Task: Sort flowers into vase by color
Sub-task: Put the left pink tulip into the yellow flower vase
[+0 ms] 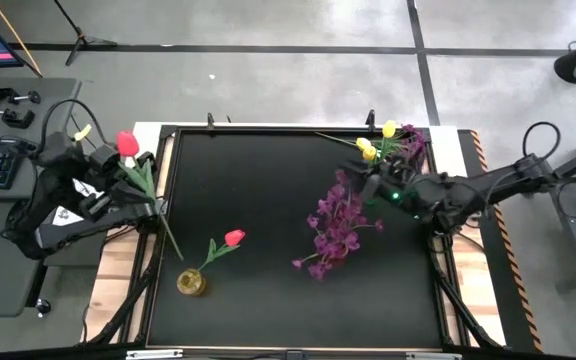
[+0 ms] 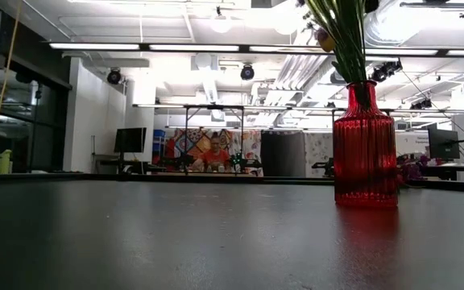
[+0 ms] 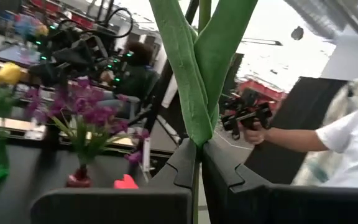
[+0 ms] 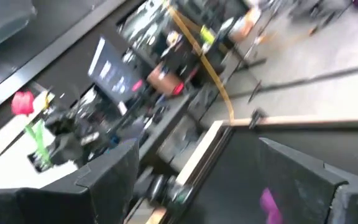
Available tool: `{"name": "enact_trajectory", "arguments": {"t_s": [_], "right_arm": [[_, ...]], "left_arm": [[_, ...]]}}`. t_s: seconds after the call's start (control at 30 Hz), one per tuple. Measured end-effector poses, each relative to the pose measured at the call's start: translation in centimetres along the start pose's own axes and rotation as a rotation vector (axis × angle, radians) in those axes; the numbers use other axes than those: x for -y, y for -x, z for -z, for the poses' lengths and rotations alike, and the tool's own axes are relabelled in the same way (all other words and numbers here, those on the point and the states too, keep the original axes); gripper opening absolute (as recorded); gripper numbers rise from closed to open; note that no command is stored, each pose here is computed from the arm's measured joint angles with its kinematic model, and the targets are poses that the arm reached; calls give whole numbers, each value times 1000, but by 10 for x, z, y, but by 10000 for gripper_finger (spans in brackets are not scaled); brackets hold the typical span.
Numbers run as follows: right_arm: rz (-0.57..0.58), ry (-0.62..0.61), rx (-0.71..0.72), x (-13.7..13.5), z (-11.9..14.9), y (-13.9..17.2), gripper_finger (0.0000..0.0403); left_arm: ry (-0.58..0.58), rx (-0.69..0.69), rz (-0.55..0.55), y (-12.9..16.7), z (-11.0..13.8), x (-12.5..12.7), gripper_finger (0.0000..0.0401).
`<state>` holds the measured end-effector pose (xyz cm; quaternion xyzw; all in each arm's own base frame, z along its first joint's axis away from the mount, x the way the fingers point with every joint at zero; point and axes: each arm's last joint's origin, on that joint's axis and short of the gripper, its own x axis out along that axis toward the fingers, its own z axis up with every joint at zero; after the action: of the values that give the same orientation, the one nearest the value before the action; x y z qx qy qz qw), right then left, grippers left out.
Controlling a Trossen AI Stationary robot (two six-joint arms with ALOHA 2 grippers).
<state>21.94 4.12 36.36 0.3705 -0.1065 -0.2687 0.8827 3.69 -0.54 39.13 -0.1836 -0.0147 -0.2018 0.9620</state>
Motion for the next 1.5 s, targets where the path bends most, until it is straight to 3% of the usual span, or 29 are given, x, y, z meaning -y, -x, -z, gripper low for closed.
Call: {"name": "enact_trajectory", "arguments": {"t_s": [0.13,0.27,0.43,0.57,0.7,0.83,1.03,1.3,1.5], "right_arm": [[40,31,107,3,-26,14,312],[74,55,182,7,-46,27,312],[61,45,203,12,-62,39,312],[68,62,185,15,-62,42,312],[84,71,164,17,-59,41,312],[95,47,151,19,-56,41,312],[94,17,150,20,-56,41,312],[98,25,147,20,-55,41,312],[102,32,144,21,-55,41,312]], "left_arm": [[-6,5,-10,-3,3,-6,0],[65,-36,-27,-8,18,-21,0],[133,-90,56,-7,28,-21,0],[115,-67,81,5,33,-7,0],[74,-13,7,16,42,0,0],[7,61,-13,12,49,-10,0],[27,139,47,-5,59,-37,0],[12,258,122,1,51,-25,0],[5,314,86,2,51,-24,0]]}}
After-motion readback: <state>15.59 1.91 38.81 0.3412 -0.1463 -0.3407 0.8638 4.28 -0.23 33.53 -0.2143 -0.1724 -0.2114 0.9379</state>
